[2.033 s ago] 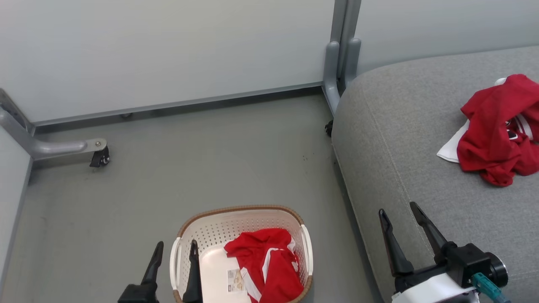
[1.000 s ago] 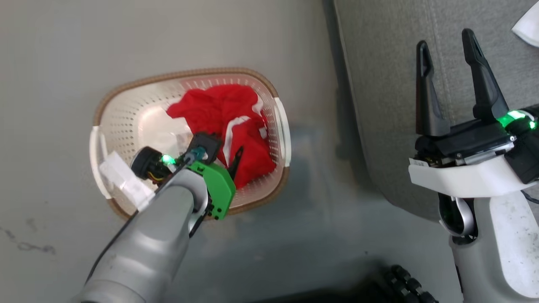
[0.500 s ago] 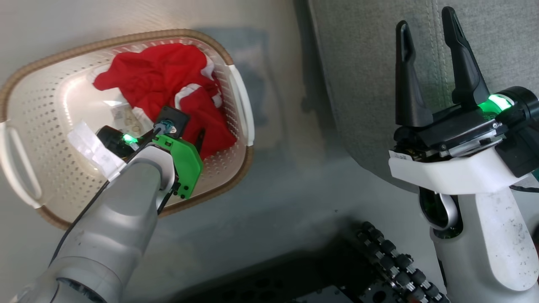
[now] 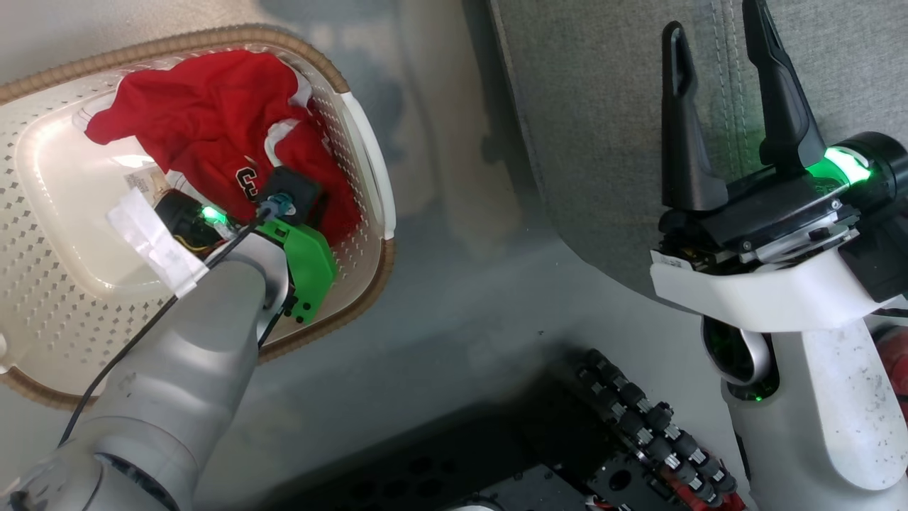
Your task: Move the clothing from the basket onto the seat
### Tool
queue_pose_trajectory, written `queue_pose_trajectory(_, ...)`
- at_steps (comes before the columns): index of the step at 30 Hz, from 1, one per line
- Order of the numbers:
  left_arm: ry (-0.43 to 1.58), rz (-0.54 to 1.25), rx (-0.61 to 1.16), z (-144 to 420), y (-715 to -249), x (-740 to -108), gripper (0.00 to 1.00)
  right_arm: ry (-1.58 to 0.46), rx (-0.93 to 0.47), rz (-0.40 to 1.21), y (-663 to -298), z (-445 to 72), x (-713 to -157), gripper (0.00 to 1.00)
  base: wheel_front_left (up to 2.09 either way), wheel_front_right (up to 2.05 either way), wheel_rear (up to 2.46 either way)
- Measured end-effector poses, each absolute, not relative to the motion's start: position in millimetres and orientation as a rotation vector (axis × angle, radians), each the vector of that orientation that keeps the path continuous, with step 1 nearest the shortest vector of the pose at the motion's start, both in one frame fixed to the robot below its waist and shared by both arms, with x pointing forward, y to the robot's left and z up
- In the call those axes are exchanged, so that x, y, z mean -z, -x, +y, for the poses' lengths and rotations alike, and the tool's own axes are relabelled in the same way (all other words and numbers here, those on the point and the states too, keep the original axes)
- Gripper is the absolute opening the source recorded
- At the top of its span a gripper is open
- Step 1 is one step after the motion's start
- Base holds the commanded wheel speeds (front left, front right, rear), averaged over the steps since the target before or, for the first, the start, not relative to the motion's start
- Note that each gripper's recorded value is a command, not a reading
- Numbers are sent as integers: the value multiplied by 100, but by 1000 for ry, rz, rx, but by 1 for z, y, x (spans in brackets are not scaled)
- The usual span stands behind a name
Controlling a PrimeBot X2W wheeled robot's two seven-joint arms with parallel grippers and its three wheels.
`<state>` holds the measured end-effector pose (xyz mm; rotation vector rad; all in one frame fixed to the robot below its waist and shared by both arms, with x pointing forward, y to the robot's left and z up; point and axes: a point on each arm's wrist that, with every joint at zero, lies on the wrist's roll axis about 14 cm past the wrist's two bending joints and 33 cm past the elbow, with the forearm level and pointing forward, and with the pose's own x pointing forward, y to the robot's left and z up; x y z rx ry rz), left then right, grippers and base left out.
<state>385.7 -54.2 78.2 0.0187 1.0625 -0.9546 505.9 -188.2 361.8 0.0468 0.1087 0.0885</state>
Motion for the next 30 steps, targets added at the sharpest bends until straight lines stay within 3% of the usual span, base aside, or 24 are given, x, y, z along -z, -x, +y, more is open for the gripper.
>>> queue_pose_trajectory(15, 109, 852, 810, -51, -413, -158, 0, -54, -114, 18, -501, -177, -411, 100, 0, 0, 0)
queue_pose_trajectory(30, 155, 579, 595, -3, -403, -287, 0, -71, -186, -43, -442, -150, -474, 100, 0, 0, 0)
